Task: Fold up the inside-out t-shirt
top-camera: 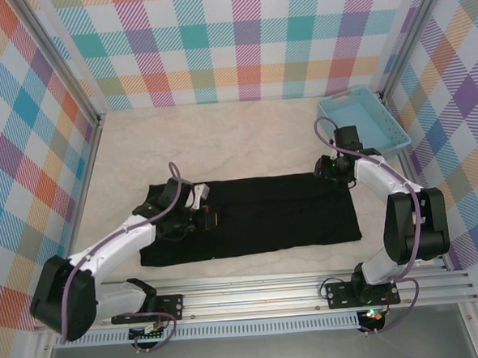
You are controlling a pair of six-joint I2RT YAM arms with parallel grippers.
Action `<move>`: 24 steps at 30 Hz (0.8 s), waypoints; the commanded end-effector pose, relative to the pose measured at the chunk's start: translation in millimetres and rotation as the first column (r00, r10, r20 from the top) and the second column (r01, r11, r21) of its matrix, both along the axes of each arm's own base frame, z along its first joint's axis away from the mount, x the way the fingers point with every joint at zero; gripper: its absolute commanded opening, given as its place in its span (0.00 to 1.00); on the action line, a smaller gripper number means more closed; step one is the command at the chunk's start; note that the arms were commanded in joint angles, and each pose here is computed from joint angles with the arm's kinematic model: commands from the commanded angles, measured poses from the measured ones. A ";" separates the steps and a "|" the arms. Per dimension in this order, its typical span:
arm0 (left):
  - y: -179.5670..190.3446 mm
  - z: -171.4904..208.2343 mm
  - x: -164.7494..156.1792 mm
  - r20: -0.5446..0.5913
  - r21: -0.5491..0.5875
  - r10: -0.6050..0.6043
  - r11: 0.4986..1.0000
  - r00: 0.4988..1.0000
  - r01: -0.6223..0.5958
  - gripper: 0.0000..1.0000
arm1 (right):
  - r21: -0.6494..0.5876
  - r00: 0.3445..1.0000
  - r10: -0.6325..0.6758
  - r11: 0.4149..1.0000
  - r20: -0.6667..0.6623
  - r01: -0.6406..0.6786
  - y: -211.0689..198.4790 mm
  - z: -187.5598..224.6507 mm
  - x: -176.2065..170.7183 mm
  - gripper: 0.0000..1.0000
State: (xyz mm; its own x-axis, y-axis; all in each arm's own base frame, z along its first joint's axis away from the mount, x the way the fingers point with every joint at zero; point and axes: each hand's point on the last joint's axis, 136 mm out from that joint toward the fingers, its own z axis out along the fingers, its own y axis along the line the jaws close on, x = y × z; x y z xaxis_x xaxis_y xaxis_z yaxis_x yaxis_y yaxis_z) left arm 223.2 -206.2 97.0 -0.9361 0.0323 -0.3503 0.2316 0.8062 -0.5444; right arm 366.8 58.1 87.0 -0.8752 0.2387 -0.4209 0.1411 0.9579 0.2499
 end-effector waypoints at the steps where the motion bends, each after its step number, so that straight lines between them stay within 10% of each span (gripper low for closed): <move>1: -12.5 -2.7 -32.1 -0.105 -0.062 -0.046 0.997 0.993 0.040 0.01 | 0.012 1.000 0.019 1.000 0.017 -0.019 7.6 4.7 5.4 0.41; 10: -21.1 8.3 -37.4 -0.121 -0.016 -0.132 0.991 0.984 0.131 0.49 | -0.014 0.998 0.051 0.999 0.031 -0.050 13.7 13.7 0.2 0.41; 19: 60.3 -1.0 37.7 0.049 0.186 0.316 0.929 0.947 -0.320 0.63 | 0.049 0.966 0.257 0.965 -0.011 -0.256 74.8 8.7 -28.1 0.46; 24: 93.1 -29.7 62.8 0.022 0.216 0.466 0.861 0.884 -0.460 0.67 | -0.009 0.985 0.150 0.989 -0.080 -0.151 46.3 -6.3 -20.9 0.50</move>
State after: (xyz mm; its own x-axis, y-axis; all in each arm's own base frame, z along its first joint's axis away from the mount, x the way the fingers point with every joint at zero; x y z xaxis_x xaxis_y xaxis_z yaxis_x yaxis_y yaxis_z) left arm 272.6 -136.6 83.4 -0.9044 -0.2420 -0.3513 -0.0976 0.9191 -0.3818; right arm 340.4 123.2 86.2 -0.9232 0.0521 -0.3808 -0.0551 0.9626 0.2652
